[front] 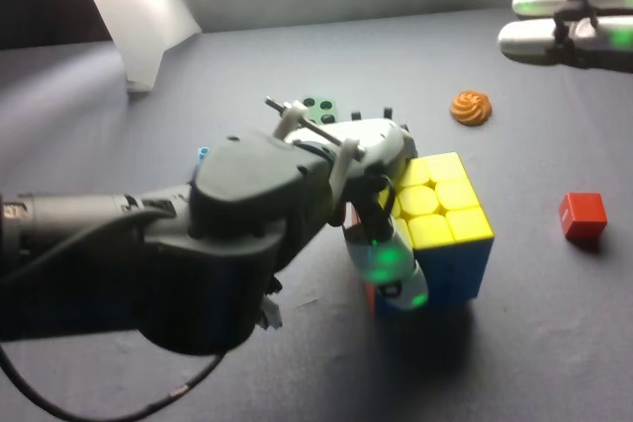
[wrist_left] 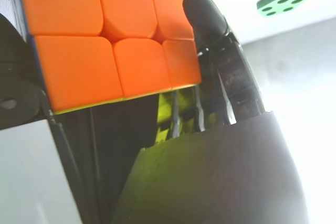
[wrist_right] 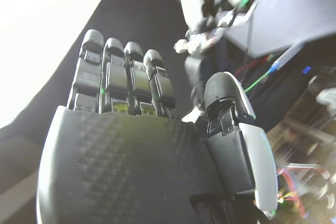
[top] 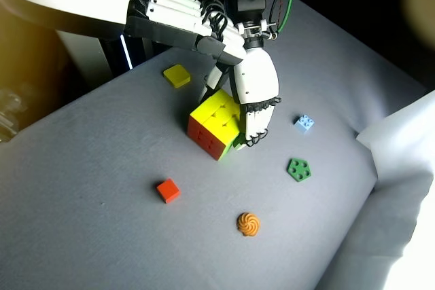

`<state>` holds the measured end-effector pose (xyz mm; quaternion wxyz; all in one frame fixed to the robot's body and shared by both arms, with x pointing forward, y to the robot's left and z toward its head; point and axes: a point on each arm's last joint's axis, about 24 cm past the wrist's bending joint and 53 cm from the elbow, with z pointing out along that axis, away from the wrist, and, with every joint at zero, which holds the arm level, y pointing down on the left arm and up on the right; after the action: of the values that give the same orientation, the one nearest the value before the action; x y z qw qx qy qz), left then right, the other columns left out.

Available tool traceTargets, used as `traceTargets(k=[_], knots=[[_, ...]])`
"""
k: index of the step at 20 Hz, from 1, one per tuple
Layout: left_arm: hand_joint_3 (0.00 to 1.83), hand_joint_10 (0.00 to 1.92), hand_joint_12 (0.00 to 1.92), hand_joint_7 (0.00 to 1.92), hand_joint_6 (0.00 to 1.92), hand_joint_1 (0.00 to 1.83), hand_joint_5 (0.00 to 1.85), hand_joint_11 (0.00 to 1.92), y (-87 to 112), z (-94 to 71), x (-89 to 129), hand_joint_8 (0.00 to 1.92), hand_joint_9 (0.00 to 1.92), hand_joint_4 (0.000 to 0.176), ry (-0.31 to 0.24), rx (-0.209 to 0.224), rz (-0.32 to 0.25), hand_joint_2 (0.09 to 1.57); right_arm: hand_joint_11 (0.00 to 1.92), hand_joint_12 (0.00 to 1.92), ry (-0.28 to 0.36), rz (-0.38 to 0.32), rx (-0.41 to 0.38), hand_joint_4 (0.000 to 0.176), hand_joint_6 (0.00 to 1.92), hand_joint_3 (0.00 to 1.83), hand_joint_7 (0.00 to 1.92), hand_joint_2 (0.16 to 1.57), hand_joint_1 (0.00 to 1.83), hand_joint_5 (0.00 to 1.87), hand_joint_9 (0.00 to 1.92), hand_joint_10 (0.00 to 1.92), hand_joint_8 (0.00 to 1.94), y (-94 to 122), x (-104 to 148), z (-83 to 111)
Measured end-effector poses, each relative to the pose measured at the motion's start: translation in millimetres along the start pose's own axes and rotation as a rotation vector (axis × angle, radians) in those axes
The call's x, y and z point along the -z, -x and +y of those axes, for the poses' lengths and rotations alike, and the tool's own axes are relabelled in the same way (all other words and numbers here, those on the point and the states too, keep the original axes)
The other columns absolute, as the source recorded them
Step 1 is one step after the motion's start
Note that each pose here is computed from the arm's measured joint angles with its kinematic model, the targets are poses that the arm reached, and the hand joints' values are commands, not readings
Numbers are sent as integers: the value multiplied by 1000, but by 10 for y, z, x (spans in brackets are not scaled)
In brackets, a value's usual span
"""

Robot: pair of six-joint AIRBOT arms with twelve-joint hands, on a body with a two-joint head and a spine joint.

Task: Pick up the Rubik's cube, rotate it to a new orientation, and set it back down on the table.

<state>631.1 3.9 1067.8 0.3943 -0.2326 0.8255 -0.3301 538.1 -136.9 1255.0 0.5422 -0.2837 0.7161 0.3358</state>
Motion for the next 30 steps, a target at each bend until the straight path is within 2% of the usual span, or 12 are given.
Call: traceTargets(k=[5, 9, 11, 13, 14, 15, 17, 21, 24, 25, 29, 30], knots=[[1, 884, 1381, 1010, 1035, 1219, 944, 647, 425, -332, 63, 985, 910, 12, -70, 18, -73, 1116, 0, 125, -7, -2, -1, 0, 2, 2, 53, 1529, 0, 72, 25, 2, 2, 4, 3, -24], [0, 1234, 1372, 1047, 1009, 1377, 923, 673, 480, -504, 93, 847, 921, 0, -100, 50, -63, 1104, 0, 241, -19, -6, -3, 0, 0, 0, 103, 1529, 0, 117, 74, 0, 1, 19, -50, -73], [2, 1027, 1386, 1050, 1105, 1255, 901, 651, 498, -606, 112, 901, 904, 0, -122, 58, -57, 1115, 0, 448, -26, -12, -2, 0, 3, 1, 160, 1540, 0, 132, 148, 5, 2, 41, -59, -112], [2, 924, 1395, 1076, 1149, 1229, 870, 640, 509, -606, 141, 888, 932, 0, -122, 70, -52, 1118, 26, 1015, -44, -27, -4, 0, 3, 0, 476, 1539, 0, 230, 527, 64, 15, 90, -43, -174], [3, 1223, 1404, 1009, 1108, 1342, 871, 616, 509, -591, 148, 933, 881, 0, -117, 76, -50, 1125, 190, 1307, -50, -29, -5, 0, 1, 0, 804, 1535, 0, 247, 691, 485, 86, 96, -37, -199], [0, 1268, 1401, 1007, 1119, 1364, 872, 617, 506, -586, 152, 914, 877, 0, -116, 77, -48, 1125, 324, 1689, -55, -30, -4, 0, 0, 3, 736, 1547, 0, 208, 615, 1254, 771, 100, -40, -227], [0, 1300, 1416, 993, 1083, 1370, 868, 637, 538, -581, 188, 942, 884, 0, -118, 81, -51, 1126, 578, 1912, -65, -31, -3, 0, 4, 7, 635, 1569, 0, 196, 696, 1878, 1573, 111, -63, -285], [0, 1264, 1408, 997, 1123, 1371, 849, 671, 567, -592, 196, 915, 914, 0, -123, 80, -53, 1123, 840, 1921, -71, -33, -4, 0, 4, 23, 680, 1571, 0, 226, 803, 1921, 1916, 118, -79, -313], [1, 1311, 1438, 988, 1097, 1369, 877, 626, 546, -643, 209, 918, 879, 0, -136, 84, -41, 1126, 850, 1921, -66, -16, -11, 0, 10, 30, 665, 1571, 0, 252, 784, 1921, 1941, 58, -90, -303], [0, 1079, 1434, 1014, 1031, 1252, 939, 620, 546, -652, 211, 969, 877, 0, -136, 89, -39, 1114, 835, 1921, -63, -2, -11, 0, 7, 37, 655, 1571, 0, 255, 770, 1921, 1941, 15, -100, -294], [1, 1288, 1401, 998, 1032, 1372, 898, 661, 561, -684, 219, 941, 889, 0, -141, 96, -40, 1119, 806, 1921, -39, 46, -12, 0, 1, 10, 643, 1566, 0, 242, 764, 1921, 1941, -144, -173, -231], [2, 1074, 1423, 1004, 1055, 1248, 914, 628, 566, -692, 220, 1000, 876, 0, -142, 96, -41, 1123, 797, 1921, -33, 58, -16, 0, 3, 3, 654, 1556, 0, 250, 768, 1921, 1941, -184, -195, -214]])
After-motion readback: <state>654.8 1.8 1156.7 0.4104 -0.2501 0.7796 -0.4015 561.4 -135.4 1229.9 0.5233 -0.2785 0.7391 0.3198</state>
